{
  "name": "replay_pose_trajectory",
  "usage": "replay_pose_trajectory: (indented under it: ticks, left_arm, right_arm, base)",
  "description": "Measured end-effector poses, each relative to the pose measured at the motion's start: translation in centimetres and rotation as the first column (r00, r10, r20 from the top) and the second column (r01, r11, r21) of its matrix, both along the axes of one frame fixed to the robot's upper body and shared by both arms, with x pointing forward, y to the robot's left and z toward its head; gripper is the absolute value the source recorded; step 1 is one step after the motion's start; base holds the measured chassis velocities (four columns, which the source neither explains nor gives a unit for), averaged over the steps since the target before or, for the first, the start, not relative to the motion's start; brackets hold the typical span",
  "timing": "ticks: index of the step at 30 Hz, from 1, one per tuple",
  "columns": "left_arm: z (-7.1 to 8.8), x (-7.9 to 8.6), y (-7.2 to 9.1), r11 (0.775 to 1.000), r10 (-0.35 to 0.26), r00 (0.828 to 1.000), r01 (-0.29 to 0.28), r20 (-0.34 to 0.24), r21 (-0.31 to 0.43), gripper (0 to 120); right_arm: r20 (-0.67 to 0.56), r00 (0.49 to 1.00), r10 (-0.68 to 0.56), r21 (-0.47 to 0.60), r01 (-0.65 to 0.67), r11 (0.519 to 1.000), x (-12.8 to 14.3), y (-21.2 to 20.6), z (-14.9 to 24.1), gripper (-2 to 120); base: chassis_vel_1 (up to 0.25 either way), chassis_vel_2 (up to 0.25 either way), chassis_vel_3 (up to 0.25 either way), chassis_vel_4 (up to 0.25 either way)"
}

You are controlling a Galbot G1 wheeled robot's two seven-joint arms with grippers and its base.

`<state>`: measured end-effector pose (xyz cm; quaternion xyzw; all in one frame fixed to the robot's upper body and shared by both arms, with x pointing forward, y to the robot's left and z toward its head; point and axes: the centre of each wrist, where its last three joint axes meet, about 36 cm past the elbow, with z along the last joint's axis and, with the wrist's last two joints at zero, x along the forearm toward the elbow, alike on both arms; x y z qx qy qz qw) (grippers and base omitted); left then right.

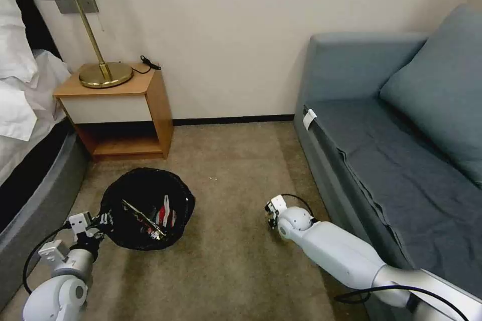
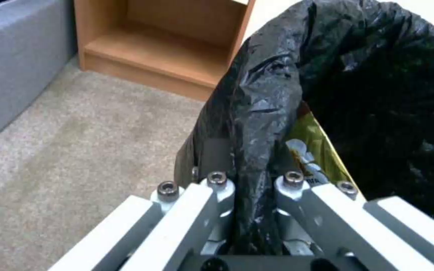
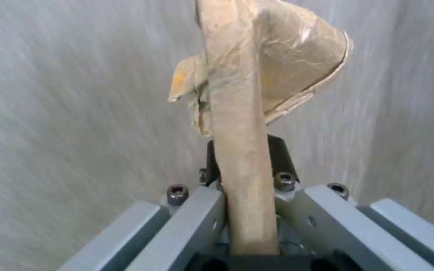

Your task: Pick up the trash bin, then pick up the garbage on the floor and place it into the trash bin.

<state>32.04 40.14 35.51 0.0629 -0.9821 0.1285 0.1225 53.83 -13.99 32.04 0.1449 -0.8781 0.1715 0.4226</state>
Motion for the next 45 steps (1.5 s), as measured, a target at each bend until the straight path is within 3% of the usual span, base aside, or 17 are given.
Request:
replay_pose_trajectory:
  ticks: [6,11,14,17,19,23,25,30,42,45]
  left_arm:
    - [0.1,0.3,-0.6,1.000,-0.018,1.000,0.018,-0.004,-0.008,4]
    - [0.4,0.7,-1.4,0.999,-0.044,0.999,0.044,-0.006,-0.017,4]
    - [0.5,0.8,-1.6,0.999,-0.049,0.999,0.049,-0.006,-0.018,4]
    - [0.6,1.0,-1.8,0.998,-0.056,0.998,0.056,-0.008,-0.022,4]
    - [0.8,1.2,-2.2,0.998,-0.065,0.998,0.065,-0.009,-0.024,4]
    - [1.0,1.4,-2.6,0.997,-0.076,0.997,0.076,-0.010,-0.028,4]
    - [1.2,1.4,-2.7,0.996,-0.081,0.997,0.081,-0.008,-0.033,4]
    - [1.5,1.3,-2.9,0.995,-0.086,0.996,0.086,-0.005,-0.042,4]
    - [1.9,0.8,-3.1,0.995,-0.083,0.997,0.083,0.001,-0.055,4]
    - [2.1,0.8,-3.1,0.995,-0.084,0.996,0.084,0.005,-0.058,4]
  right_arm:
    - [0.121,0.992,0.028,0.092,-0.039,0.995,0.6,2.2,5.4,0]
    - [0.295,0.952,0.079,0.212,-0.146,0.966,1.1,5.8,11.8,0]
    - [0.335,0.938,0.093,0.242,-0.181,0.953,1.0,6.9,13.4,0]
    - [0.397,0.911,0.116,0.292,-0.245,0.925,0.4,9.0,15.8,0]
    - [0.476,0.866,0.152,0.357,-0.348,0.867,-1.1,12.1,18.7,0]
    - [0.514,0.836,0.190,0.405,-0.432,0.806,-3.3,14.9,20.3,0]
    - [0.523,0.821,0.227,0.427,-0.484,0.764,-5.2,16.6,20.4,0]
    - [0.496,0.824,0.273,0.450,-0.513,0.731,-8.0,17.9,18.4,0]
    - [0.428,0.844,0.324,0.446,-0.509,0.736,-11.1,19.4,13.5,0]
    - [0.410,0.845,0.342,0.430,-0.510,0.745,-11.6,19.6,13.0,9]
  base:
    - [0.000,0.000,0.000,0.000]
    - [0.000,0.000,0.000,0.000]
    - [0.000,0.000,0.000,0.000]
    - [0.000,0.000,0.000,0.000]
    - [0.000,0.000,0.000,0.000]
    - [0.000,0.000,0.000,0.000]
    - [0.000,0.000,0.000,0.000]
    - [0.000,0.000,0.000,0.000]
    - [0.000,0.000,0.000,0.000]
    - [0.000,0.000,0.000,0.000]
